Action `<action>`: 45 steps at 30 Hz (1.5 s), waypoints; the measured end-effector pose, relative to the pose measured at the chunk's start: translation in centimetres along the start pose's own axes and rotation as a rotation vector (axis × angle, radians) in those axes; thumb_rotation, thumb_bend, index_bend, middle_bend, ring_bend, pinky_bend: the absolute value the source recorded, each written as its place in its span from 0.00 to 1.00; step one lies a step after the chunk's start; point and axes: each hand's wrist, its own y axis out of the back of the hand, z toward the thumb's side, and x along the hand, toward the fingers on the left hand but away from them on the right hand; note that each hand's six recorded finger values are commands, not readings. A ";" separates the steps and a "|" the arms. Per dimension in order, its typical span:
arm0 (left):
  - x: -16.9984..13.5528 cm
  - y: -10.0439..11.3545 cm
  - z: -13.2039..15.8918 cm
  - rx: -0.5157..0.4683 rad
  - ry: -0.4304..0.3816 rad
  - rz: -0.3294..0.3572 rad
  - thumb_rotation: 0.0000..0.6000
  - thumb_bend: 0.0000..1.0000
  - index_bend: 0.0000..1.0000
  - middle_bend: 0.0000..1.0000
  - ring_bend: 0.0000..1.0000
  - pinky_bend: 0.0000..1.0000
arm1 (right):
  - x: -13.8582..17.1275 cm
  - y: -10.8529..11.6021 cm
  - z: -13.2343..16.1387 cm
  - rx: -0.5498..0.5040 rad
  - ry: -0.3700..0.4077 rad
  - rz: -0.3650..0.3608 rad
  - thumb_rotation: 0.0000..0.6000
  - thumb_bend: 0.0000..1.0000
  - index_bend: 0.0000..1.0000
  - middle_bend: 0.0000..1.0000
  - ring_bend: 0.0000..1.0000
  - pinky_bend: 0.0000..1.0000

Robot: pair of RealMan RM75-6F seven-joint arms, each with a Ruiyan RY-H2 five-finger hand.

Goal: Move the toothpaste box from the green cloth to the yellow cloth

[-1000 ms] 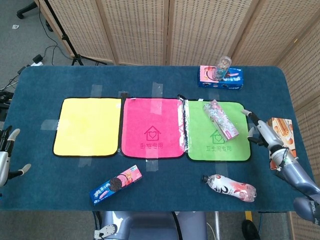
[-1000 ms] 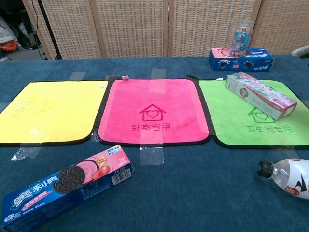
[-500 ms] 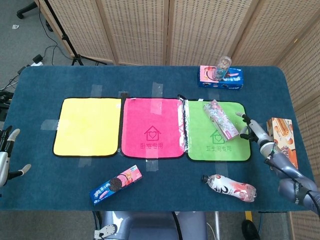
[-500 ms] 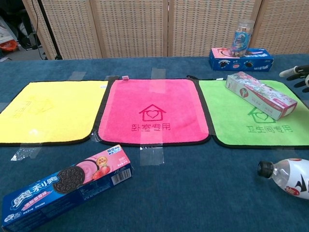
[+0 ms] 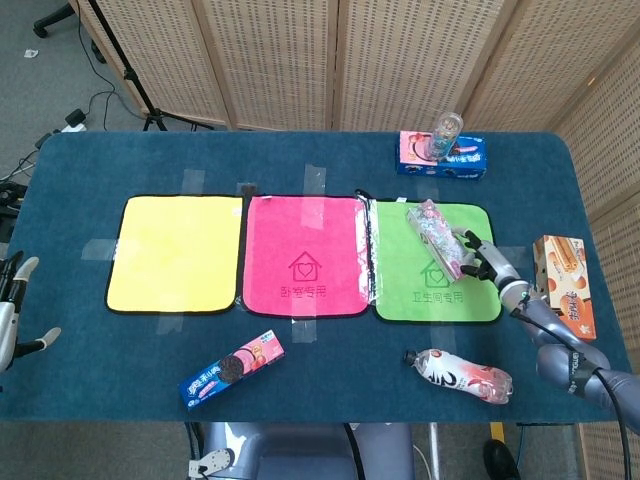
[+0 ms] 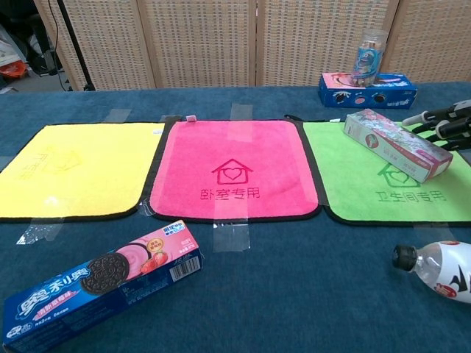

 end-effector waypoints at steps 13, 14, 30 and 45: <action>0.1 0.0 -0.1 -0.007 0.003 -0.004 1.00 0.01 0.00 0.00 0.00 0.00 | -0.3 -5.7 3.4 -0.053 0.061 0.134 1.00 1.00 0.00 0.00 0.00 0.10; 0.1 0.0 -0.2 -0.008 0.004 -0.004 1.00 0.01 0.00 0.00 0.00 0.00 | -0.3 -6.1 3.6 -0.051 0.065 0.141 1.00 1.00 0.00 0.00 0.00 0.10; 0.3 0.0 -0.5 -0.023 0.018 -0.015 1.00 0.01 0.00 0.00 0.00 0.00 | -0.2 -13.9 7.9 -0.062 0.139 0.282 1.00 1.00 0.00 0.00 0.00 0.10; 0.3 0.2 -0.8 -0.041 0.024 -0.015 1.00 0.02 0.00 0.00 0.00 0.00 | 0.7 -19.5 11.7 0.010 0.193 0.329 1.00 1.00 0.00 0.00 0.00 0.10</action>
